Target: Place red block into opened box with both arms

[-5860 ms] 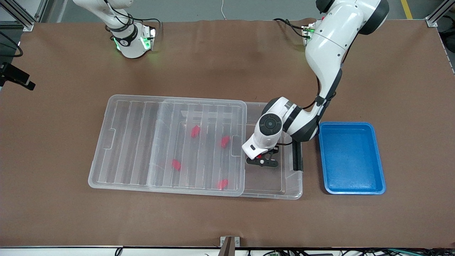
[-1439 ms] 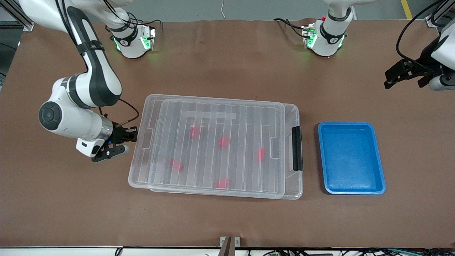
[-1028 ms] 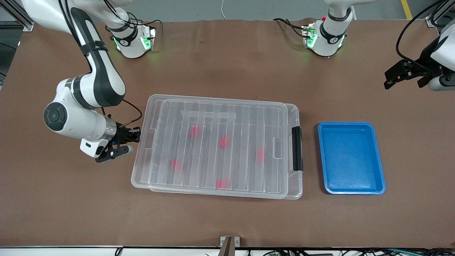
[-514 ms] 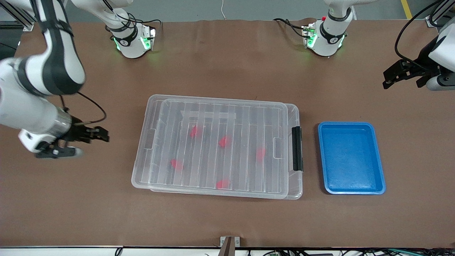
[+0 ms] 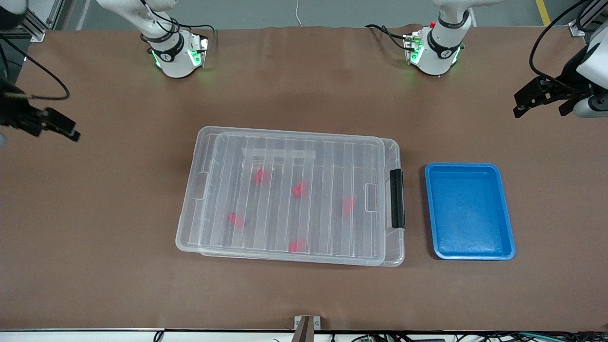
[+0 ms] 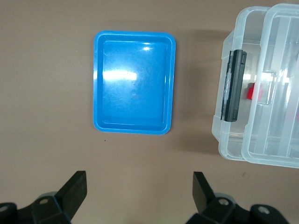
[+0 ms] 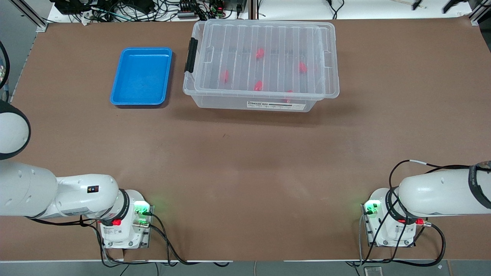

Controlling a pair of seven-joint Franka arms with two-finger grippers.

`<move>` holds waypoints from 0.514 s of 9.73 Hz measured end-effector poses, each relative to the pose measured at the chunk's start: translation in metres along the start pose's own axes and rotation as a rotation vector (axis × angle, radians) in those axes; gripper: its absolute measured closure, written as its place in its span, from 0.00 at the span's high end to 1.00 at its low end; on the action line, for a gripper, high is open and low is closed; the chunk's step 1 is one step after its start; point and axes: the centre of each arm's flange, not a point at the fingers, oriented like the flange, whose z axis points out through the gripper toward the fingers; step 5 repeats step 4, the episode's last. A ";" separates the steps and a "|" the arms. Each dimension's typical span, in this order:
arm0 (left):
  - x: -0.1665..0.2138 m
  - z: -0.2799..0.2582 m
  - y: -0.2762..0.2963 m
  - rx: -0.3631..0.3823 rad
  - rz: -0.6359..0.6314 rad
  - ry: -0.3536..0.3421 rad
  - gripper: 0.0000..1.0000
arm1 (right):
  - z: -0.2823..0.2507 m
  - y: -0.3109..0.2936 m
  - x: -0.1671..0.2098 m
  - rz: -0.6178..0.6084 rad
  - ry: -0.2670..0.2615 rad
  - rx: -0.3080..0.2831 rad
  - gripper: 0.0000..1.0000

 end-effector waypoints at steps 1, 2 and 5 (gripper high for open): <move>0.000 -0.002 0.000 -0.001 0.001 0.004 1.00 | -0.017 0.011 -0.011 -0.003 -0.008 0.002 1.00; 0.000 -0.003 0.001 -0.001 0.002 0.006 1.00 | -0.026 0.015 -0.016 -0.009 -0.013 0.003 1.00; 0.000 -0.002 0.001 0.000 0.003 0.003 1.00 | -0.020 0.014 -0.011 -0.013 -0.009 0.002 1.00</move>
